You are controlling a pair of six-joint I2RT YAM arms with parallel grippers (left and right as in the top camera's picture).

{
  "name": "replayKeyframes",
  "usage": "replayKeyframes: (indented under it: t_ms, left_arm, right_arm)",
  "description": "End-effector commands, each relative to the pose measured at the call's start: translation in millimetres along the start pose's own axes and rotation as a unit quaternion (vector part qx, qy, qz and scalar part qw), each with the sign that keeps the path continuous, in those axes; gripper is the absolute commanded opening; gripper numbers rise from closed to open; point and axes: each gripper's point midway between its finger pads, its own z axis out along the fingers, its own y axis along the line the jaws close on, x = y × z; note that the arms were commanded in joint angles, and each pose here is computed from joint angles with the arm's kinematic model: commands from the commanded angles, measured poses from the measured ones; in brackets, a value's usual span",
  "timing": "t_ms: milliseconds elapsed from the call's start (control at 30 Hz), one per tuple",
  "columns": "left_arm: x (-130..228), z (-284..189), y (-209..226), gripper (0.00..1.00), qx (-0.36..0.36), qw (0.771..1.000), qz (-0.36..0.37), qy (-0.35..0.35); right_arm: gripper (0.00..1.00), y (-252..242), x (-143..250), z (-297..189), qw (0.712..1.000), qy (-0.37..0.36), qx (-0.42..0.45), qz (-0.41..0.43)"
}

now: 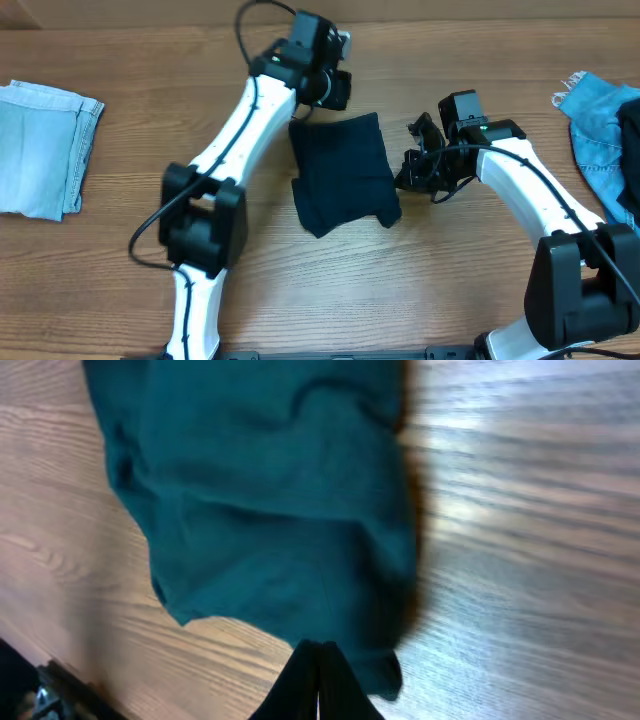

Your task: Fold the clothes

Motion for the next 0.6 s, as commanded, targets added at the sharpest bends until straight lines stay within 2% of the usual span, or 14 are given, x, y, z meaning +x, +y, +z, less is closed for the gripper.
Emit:
replayKeyframes:
  t_ms: [0,200,467,567]
  left_arm:
    - [29.4,43.5,-26.9,0.2,0.069,0.996,0.012,0.049]
    - [36.8,59.0,-41.6,0.22,0.089,0.994,0.027,0.054]
    - [45.1,78.5,-21.5,0.26,0.05,0.997,0.024,0.061]
    - [48.6,86.6,-18.2,0.26,0.049,0.997,0.023,0.064]
  right_arm:
    - [0.04,19.1,-11.1,7.8,0.998,-0.022,-0.021,-0.047]
    - [0.04,28.2,-17.3,33.2,0.996,-0.027,-0.001,-0.081]
    - [0.04,2.5,-3.6,47.8,0.997,-0.005,0.072,-0.025]
    - [0.04,-10.5,14.4,57.7,0.996,0.014,0.082,-0.017]
